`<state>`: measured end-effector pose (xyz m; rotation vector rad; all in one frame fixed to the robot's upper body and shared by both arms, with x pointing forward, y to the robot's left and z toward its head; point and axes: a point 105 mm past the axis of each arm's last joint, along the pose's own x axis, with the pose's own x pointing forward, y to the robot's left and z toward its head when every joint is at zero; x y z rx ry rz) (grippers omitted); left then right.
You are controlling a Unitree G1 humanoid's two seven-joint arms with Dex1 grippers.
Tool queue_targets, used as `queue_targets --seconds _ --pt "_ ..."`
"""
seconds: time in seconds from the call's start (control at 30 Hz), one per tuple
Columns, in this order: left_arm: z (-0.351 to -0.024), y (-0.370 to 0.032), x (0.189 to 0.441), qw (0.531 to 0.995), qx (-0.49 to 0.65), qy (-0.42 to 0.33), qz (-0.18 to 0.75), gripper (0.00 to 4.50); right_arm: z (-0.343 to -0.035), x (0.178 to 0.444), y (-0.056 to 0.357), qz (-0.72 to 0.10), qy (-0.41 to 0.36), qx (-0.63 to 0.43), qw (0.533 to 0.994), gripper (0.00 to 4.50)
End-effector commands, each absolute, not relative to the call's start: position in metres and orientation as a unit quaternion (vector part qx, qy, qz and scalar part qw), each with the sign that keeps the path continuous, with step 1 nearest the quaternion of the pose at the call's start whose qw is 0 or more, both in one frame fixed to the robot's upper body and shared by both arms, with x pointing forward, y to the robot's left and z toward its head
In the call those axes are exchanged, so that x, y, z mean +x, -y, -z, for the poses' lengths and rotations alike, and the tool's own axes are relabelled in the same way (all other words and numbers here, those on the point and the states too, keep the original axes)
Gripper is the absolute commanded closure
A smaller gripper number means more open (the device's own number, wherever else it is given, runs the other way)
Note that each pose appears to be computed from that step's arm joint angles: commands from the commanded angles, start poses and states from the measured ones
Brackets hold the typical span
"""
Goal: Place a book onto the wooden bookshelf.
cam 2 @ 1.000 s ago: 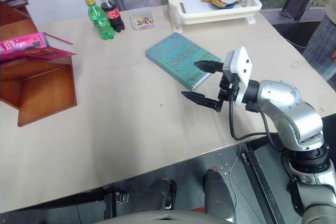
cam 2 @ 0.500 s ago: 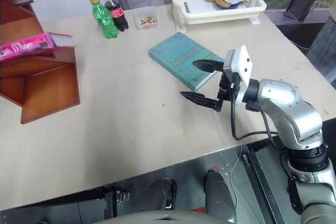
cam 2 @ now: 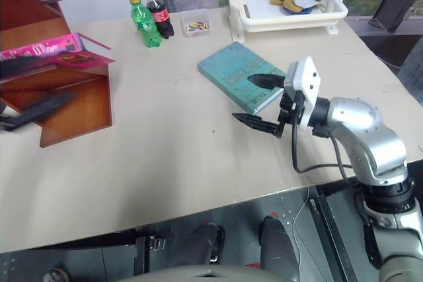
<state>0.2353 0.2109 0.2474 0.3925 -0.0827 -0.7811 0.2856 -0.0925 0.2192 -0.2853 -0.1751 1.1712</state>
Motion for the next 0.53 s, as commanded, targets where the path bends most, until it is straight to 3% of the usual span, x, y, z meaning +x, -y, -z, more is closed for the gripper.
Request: queue_targets --seconds 0.03,0.17,0.53 --pt "-0.209 -0.187 0.25 0.922 0.125 0.017 0.365 0.13 -0.215 0.286 0.108 -0.499 0.072 -0.176 0.845 0.0" --pt "-0.174 -0.201 0.254 0.934 0.124 -0.019 0.334 0.06 -0.194 0.268 0.13 -0.465 0.026 -0.189 0.864 0.0" --pt "-0.157 -0.264 0.228 0.94 0.159 -0.065 0.295 0.06 -0.173 0.228 0.2 -0.372 -0.075 -0.219 0.899 0.0"
